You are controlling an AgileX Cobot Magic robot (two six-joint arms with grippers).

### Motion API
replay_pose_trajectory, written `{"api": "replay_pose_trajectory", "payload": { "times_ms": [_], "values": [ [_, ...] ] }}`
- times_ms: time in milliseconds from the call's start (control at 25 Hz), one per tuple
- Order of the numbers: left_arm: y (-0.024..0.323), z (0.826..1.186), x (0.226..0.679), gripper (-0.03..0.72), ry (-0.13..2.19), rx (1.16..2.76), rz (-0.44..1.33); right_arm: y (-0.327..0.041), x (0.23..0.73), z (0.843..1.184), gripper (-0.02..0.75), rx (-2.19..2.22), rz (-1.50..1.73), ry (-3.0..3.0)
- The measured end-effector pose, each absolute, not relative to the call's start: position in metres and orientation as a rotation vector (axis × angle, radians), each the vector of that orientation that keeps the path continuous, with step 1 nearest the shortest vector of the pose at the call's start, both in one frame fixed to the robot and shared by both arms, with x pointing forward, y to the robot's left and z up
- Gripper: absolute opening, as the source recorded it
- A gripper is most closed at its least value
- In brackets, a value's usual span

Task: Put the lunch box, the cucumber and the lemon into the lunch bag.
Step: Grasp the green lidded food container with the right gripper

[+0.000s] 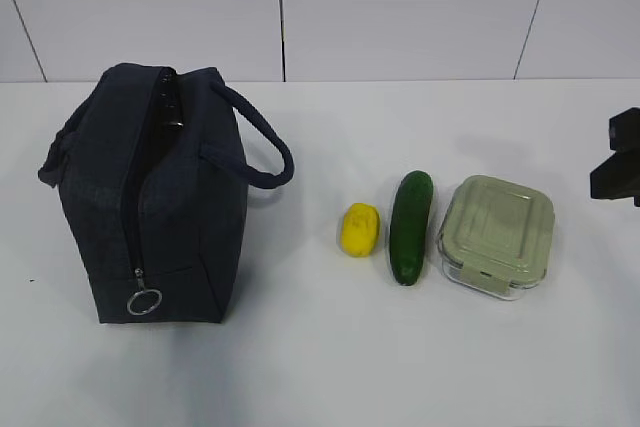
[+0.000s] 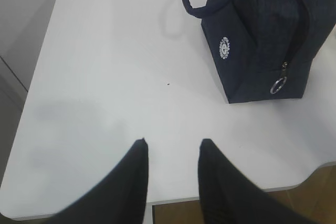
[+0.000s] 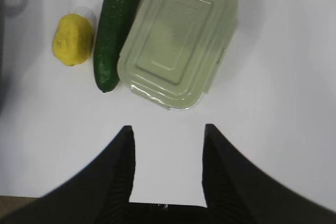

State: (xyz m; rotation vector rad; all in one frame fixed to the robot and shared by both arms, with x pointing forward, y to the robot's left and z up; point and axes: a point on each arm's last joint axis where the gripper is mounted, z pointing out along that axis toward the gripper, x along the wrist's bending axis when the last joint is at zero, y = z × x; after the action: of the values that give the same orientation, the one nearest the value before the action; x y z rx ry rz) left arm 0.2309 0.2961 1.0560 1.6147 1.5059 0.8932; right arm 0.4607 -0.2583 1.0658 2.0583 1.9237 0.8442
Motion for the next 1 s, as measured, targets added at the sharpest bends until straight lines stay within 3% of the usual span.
{"api": "replay_pose_trajectory", "payload": {
  "times_ms": [240,520,760,1000],
  "values": [
    [0.296,1.056,0.231,0.235,1.506,1.615,0.893,-0.249,0.467,1.063,0.319,1.997,0.936,2.038],
    [0.296,1.056,0.231,0.235,1.506,1.615,0.893,-0.235,0.479,1.064,0.319,2.007,1.318,2.139],
    [0.296,1.056,0.231,0.235,1.505,1.614,0.892,-0.249,0.493,1.056,0.319,2.06,1.587,2.179],
    [0.296,1.056,0.231,0.235,1.504,1.613,0.887,-0.277,0.501,1.044,0.319,2.133,1.652,2.172]
  ]
}}
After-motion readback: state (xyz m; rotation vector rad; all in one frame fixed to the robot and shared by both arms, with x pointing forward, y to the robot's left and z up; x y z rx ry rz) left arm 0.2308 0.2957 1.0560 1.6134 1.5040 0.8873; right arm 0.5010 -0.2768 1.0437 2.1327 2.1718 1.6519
